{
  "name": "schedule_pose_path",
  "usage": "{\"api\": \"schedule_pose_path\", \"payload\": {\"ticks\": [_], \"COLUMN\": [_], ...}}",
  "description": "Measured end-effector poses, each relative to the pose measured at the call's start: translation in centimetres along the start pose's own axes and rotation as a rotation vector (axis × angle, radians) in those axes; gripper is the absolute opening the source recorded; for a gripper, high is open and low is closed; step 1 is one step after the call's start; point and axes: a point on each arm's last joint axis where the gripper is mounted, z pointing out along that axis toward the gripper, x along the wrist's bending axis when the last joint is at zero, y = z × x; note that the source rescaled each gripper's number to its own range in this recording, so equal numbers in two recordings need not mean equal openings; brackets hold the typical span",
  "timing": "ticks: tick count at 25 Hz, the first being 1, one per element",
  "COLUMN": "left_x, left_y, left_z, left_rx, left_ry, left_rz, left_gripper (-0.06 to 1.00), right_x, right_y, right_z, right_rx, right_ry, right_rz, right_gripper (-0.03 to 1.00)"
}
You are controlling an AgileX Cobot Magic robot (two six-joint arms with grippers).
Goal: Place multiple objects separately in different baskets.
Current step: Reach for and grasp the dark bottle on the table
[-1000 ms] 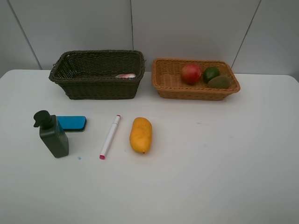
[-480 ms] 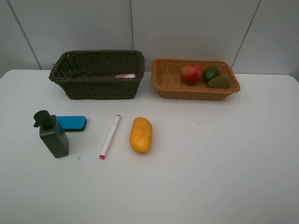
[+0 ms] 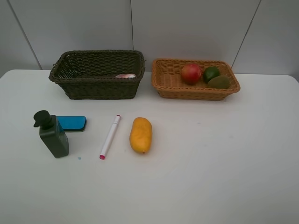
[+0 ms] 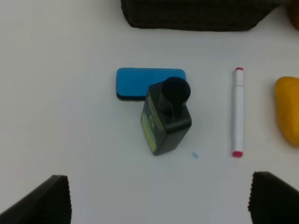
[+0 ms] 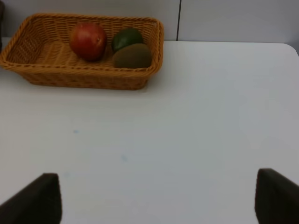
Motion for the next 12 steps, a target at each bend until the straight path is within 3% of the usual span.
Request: {"api": "schedule_pose_path", "payload": {"ticks": [7,12], "left_x": [-0.3,-0.3], "left_y": [2.7,3.9], "left_z": [3.4,6.6], "left_rx": [0.049,0.215], "left_ry": [0.008,0.05], "left_rz": [-0.154,-0.204], "left_gripper": [1.0,1.0], "right_x": [0.0,0.0], "right_y": [0.0,0.0], "right_z": [0.0,0.0], "right_rx": [0.0,0.0], "right_ry": [0.0,0.0], "right_rz": [0.0,0.0], "right_gripper": [1.0,1.0]}}
